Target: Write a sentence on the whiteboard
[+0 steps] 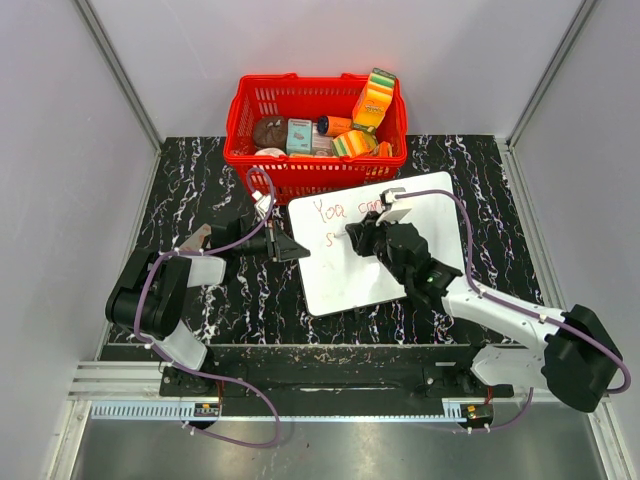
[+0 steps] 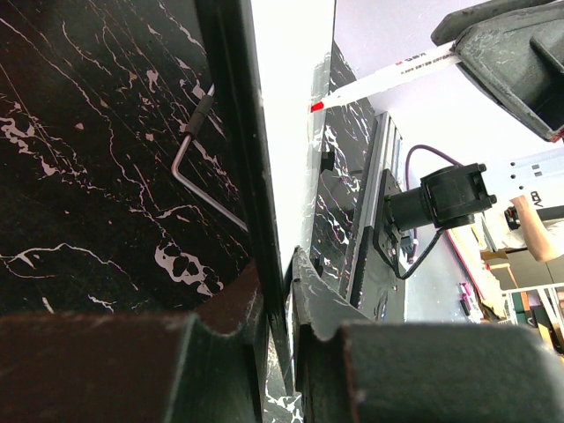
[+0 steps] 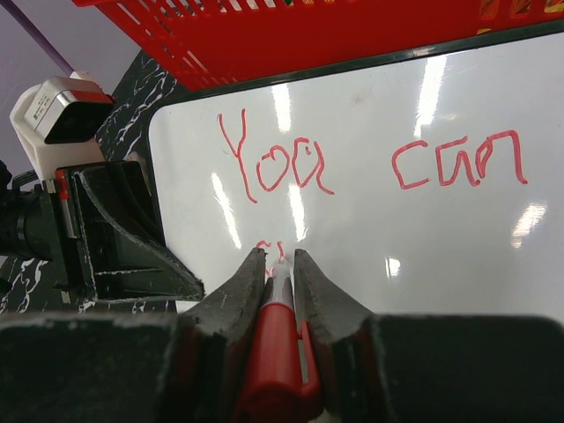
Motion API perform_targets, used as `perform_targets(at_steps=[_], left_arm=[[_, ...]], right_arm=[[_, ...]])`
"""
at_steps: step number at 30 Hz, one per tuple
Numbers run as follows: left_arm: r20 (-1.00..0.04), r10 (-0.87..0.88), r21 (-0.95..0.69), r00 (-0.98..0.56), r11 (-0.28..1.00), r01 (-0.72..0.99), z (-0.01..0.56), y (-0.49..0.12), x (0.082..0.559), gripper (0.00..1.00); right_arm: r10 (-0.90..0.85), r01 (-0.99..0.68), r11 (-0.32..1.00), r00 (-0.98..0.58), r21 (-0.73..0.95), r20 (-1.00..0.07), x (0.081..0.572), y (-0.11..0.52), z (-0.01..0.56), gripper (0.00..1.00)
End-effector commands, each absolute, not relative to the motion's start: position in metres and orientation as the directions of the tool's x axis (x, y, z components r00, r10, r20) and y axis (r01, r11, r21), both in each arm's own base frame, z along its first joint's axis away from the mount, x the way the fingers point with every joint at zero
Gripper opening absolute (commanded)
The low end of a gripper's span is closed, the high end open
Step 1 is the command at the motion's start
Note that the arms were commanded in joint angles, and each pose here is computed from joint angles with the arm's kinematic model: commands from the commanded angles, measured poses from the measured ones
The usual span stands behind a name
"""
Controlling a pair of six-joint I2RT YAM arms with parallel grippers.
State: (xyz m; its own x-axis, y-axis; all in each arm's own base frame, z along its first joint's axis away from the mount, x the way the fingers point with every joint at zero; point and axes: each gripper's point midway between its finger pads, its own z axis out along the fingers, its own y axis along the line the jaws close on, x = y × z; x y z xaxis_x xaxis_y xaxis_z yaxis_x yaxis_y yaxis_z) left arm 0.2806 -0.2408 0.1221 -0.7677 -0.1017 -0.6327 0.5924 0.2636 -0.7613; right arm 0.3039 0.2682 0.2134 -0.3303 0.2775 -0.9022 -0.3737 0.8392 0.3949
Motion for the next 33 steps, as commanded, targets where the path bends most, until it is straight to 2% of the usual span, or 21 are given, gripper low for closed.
perform_targets(at_steps=[1, 16, 33], left_arm=[[-0.733, -0.078, -0.671, -0.676, 0.253, 0.697, 0.127, -0.246, 0.286, 0.00], [-0.730, -0.077, -0.673, -0.679, 0.251, 0.696, 0.127, -0.246, 0.285, 0.00], [-0.730, -0.077, -0.673, -0.679, 0.251, 0.696, 0.127, -0.246, 0.285, 0.00]], right_arm=[[0.268, -0.381, 0.836, -0.345, 0.395, -0.899, 0.297, 0.268, 0.210, 0.00], [0.246, -0.371, 0.844, -0.373, 0.387, -0.895, 0.291, 0.263, 0.199, 0.00], [0.235, -0.331, 0.885, -0.287, 0.327, -0.929, 0.307, 0.253, 0.222, 0.00]])
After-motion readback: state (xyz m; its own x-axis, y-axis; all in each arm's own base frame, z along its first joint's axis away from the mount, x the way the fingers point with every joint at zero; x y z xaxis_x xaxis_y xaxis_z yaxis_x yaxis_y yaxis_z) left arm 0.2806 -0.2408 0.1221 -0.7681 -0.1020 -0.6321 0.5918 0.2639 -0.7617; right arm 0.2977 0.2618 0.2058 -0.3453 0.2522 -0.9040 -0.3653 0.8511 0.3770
